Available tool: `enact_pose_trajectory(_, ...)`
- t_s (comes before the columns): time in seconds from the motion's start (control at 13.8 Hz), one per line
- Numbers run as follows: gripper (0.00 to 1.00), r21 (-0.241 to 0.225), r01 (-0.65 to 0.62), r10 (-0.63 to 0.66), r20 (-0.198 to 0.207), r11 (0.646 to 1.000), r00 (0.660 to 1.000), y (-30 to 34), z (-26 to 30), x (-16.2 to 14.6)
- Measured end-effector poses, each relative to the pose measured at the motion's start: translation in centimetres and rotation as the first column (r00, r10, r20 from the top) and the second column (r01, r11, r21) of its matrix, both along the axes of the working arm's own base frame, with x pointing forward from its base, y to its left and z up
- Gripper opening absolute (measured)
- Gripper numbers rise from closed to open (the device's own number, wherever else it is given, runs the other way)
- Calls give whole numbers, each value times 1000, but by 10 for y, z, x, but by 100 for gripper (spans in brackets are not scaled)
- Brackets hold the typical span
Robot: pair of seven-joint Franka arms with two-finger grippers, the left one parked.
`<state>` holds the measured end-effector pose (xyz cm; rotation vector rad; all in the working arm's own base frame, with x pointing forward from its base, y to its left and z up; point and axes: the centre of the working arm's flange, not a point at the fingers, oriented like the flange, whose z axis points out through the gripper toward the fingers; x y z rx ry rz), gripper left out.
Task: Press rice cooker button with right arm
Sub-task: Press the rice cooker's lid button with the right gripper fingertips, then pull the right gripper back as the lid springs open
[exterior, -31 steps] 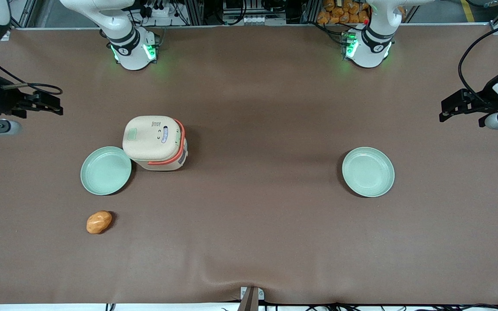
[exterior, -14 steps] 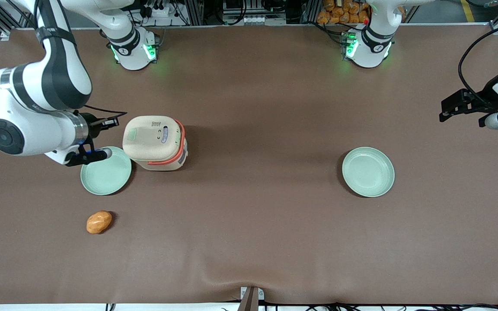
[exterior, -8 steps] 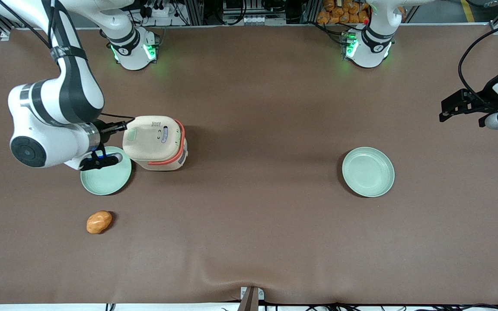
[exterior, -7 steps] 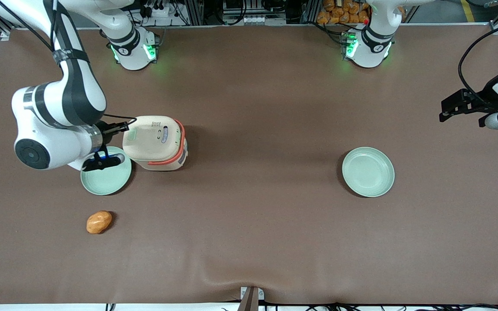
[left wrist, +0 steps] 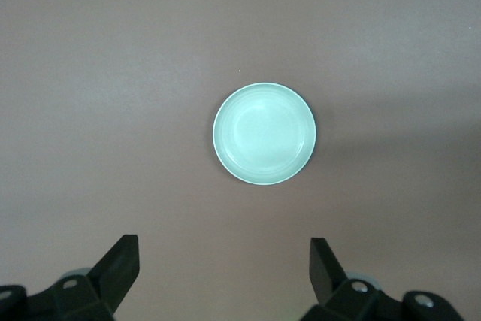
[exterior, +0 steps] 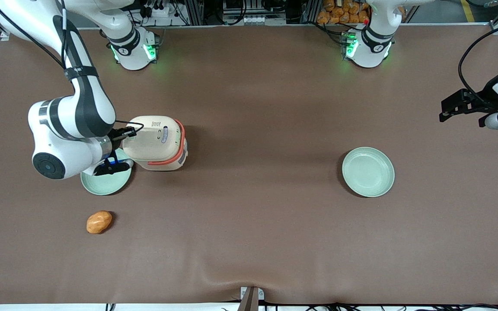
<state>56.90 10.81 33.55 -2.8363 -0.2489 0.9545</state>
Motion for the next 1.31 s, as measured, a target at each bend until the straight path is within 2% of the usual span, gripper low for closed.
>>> enact_pose_trajectory(1.02, 5, 3, 1, -1, 8, 1000, 1000, 2, -5, 4)
enact_pose_trajectory(1.09, 11, 5, 0, 0, 20, 1000, 1000, 2, 4, 7)
enact_pose_trajectory(1.23, 30, 15, -1, 0, 80, 1000, 997, 3, 37, 19)
enact_pose_trajectory(1.31, 30, 21, -1, -1, 120, 1000, 993, 3, 59, 24)
